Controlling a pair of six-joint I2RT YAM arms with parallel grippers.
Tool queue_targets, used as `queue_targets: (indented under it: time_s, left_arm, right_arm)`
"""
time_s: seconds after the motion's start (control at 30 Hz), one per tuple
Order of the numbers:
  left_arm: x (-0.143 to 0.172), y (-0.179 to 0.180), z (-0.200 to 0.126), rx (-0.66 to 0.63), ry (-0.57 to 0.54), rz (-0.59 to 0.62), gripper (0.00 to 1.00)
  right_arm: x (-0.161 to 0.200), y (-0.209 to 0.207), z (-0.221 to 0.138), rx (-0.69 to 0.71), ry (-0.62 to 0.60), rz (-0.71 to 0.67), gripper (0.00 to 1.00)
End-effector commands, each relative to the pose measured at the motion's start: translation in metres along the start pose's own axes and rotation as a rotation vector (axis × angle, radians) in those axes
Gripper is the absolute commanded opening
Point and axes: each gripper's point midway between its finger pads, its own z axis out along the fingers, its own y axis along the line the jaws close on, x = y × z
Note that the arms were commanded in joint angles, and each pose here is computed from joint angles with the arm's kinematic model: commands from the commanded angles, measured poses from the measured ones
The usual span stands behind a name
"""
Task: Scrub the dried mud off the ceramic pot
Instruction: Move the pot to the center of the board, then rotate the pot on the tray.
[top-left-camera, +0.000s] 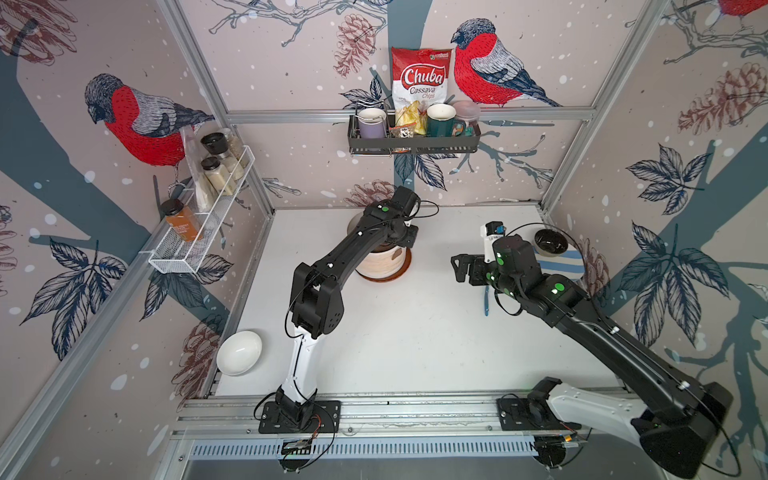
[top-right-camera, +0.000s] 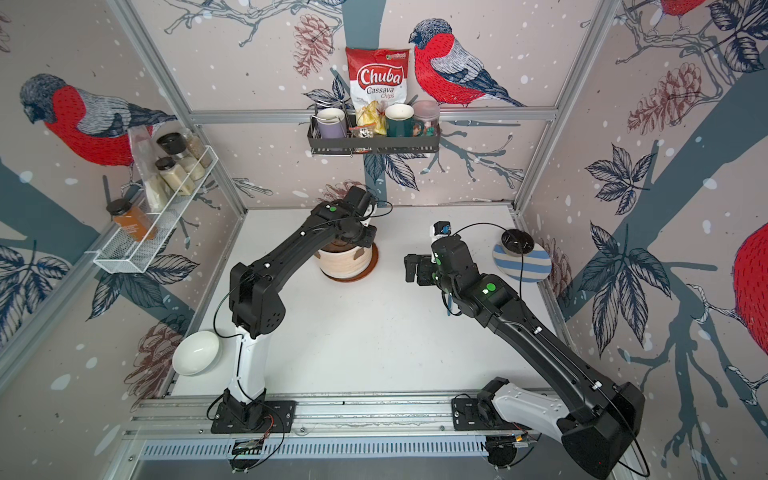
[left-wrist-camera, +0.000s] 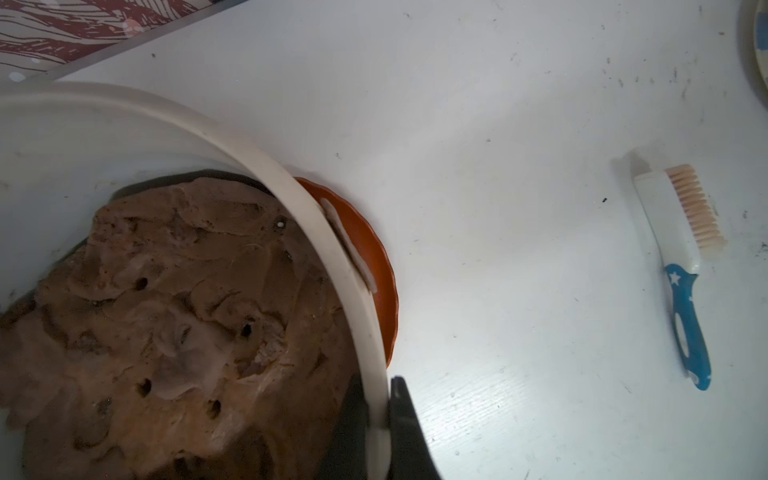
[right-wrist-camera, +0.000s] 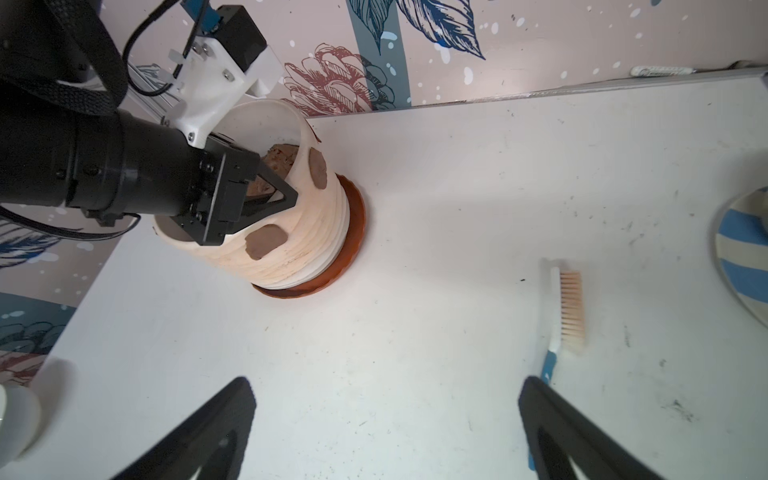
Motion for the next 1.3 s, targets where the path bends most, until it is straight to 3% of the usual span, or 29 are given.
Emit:
queue_targets:
  time_s: [0.0,0.4,0.47,0.63,0.97,1.2,1.27]
  left_arm:
    - [-0.009,-0.020,-0.010,-0.008,-0.059,-0.040,0.10]
    - [-0.016,-0.090,-0.018,0.060,-0.103,0.009,0.12]
    - [-0.019,-0.096,-0.020,0.067,-0.101,0.021,0.14]
    - [-0.026,-0.102,-0.034,0.075,-0.103,0.051,0.25]
    - [-0.042,-0.081,-0.111,0.019,-0.220,0.107,0.34]
    - [-0.021,-0.015,-0.168,-0.205,-0.218,0.083,0.36]
    - [-0.001,0.012,-0.175,-0.261,-0.170,0.058,0.51]
  right_arm:
    - [0.001,-0.011,-0.006,0.048,-0.015,-0.052,1.00]
    - [0.001,-0.034,-0.020,0.133,-0.077,0.000,1.00]
    - [0.000,-0.042,-0.023,0.169,-0.098,0.043,1.00]
    - [-0.004,-0.033,-0.023,0.108,-0.095,0.051,1.00]
    - [-0.028,-0.022,-0.023,0.110,-0.101,0.120,0.96]
    - [-0.035,0.022,0.014,0.064,0.002,0.101,0.92]
    - [-0.031,0.040,0.033,0.015,0.053,0.146,0.91]
